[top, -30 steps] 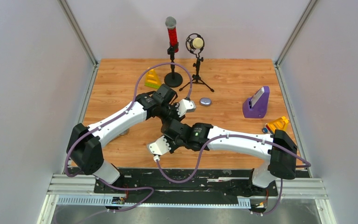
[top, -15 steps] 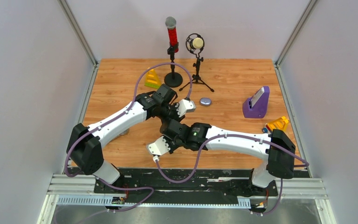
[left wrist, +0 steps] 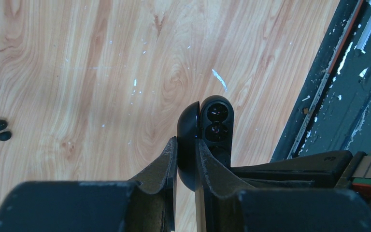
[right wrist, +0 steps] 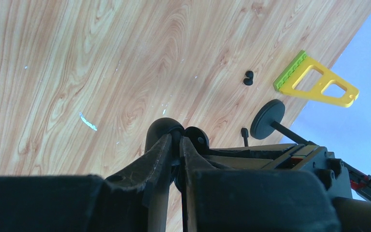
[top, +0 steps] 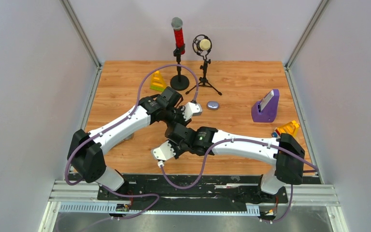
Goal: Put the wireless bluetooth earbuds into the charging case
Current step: Place the earbud in the charging case.
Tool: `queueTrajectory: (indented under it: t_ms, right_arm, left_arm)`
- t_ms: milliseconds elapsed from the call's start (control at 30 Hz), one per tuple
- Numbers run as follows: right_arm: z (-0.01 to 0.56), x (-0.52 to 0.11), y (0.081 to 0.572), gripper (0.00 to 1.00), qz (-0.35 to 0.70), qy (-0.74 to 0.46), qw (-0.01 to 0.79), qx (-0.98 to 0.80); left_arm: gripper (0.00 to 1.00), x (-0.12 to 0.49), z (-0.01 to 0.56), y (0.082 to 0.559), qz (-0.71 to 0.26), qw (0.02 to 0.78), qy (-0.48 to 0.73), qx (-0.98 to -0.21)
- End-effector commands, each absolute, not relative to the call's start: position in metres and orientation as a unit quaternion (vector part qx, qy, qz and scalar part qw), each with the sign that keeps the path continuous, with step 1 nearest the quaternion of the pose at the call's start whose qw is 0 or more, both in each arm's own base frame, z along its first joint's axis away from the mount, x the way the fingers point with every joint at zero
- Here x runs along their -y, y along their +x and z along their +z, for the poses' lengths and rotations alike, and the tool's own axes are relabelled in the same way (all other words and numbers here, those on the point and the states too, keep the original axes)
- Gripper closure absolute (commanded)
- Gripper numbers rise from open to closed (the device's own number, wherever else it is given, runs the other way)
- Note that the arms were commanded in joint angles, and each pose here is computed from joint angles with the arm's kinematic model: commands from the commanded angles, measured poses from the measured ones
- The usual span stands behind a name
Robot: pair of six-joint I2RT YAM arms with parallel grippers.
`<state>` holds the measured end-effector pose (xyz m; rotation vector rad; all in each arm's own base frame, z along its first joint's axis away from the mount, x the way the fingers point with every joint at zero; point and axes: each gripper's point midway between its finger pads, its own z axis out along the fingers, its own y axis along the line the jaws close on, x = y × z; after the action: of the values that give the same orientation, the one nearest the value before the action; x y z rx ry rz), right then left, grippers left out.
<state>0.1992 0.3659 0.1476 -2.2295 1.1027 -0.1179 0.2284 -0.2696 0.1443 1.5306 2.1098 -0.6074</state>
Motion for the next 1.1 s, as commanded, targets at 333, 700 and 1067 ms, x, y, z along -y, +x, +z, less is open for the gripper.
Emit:
queueTrajectory:
  t_ms: [333, 700, 1067]
  right_arm:
    - [0.178, -0.376, 0.209, 0.75, -0.04, -0.83, 0.35, -0.432]
    - [0.194, -0.377, 0.213, 0.69, -0.036, -0.82, 0.362, -0.442]
    - [0.211, -0.374, 0.22, 0.99, -0.053, -0.806, 0.383, -0.448]
  left_arm:
    - [0.79, 0.275, 0.166, 0.228, -0.231, 0.266, 0.566, -0.746]
    - [0.79, 0.276, 0.167, 0.228, -0.231, 0.266, 0.566, -0.745]
    - [0.79, 0.275, 0.168, 0.228, -0.231, 0.268, 0.567, -0.744]
